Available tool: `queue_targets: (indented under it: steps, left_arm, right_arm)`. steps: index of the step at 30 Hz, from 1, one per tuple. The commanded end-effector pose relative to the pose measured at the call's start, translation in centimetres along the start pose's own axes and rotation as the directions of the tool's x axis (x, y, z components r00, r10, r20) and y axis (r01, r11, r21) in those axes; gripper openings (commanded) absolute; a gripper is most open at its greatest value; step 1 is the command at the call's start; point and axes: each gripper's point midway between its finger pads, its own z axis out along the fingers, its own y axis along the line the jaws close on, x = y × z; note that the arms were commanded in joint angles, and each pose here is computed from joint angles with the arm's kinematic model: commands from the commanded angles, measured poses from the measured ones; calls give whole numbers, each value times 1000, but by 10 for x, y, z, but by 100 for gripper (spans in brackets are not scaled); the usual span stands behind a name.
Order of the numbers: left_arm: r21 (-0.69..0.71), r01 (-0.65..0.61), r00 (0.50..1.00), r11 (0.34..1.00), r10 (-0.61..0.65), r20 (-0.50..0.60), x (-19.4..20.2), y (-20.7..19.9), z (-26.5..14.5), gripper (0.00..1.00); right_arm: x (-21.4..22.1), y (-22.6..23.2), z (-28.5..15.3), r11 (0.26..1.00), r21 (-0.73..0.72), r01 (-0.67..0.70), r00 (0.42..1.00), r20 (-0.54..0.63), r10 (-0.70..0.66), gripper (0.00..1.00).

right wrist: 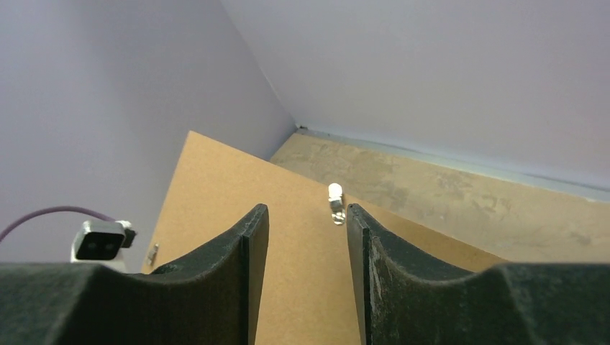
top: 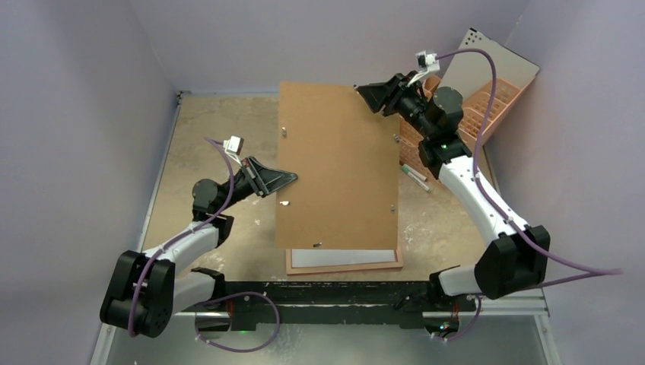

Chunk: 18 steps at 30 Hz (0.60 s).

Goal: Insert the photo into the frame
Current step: Place the photo frame item in the photo frame.

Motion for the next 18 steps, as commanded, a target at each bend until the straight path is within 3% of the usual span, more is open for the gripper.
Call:
queue_targets:
  steps: [1, 18]
  left_arm:
    - [97, -75, 997, 992, 73, 18, -4, -27, 1, 0]
    - [93, -82, 996, 992, 84, -13, 3, -23, 0, 0]
  right_arm:
    - [-9, -3, 10, 1000, 7, 23, 999, 22, -23, 47]
    - [22, 6, 21, 992, -126, -14, 996, -91, 2, 44]
